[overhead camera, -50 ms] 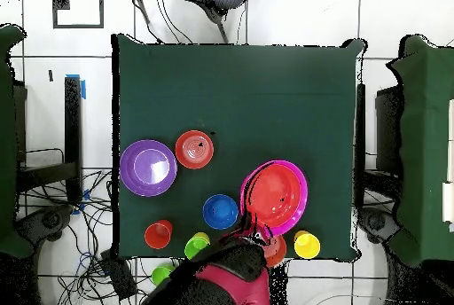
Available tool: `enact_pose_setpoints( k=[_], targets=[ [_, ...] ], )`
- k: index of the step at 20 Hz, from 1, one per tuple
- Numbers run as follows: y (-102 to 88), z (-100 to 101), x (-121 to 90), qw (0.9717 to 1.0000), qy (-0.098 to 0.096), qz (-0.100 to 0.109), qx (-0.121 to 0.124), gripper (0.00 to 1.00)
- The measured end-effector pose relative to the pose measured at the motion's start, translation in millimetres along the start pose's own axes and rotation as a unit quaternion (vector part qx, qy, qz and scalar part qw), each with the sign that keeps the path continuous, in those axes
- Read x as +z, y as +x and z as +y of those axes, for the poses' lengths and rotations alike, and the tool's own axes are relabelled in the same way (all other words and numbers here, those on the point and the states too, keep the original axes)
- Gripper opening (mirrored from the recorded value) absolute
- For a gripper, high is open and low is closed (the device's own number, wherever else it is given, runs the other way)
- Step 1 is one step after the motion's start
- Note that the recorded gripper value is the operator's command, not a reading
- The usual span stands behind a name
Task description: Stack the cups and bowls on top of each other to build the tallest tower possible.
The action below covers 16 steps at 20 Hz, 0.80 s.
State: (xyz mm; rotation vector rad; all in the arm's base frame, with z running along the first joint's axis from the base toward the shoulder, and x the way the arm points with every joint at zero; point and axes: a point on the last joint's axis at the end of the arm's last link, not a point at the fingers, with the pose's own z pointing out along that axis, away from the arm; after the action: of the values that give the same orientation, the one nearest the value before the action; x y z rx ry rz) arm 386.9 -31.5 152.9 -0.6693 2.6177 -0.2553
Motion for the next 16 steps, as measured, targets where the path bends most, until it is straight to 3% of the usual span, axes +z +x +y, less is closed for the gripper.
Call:
enact_pose_setpoints(
  k=[3, 5, 9, 16],
  targets=[
    [-1.1, -10, 5, 0.9991, 0.018, -0.012, 0.037, 0.0],
    [-2.3, -12, 7, 0.9987, 0.023, -0.016, 0.043, 0.0],
    [-10.6, -15, 13, 0.9977, 0.041, -0.03, 0.045, 0.0],
    [-27.6, -14, 34, 0.9973, 0.061, -0.04, 0.014, 0.0]
  ],
)
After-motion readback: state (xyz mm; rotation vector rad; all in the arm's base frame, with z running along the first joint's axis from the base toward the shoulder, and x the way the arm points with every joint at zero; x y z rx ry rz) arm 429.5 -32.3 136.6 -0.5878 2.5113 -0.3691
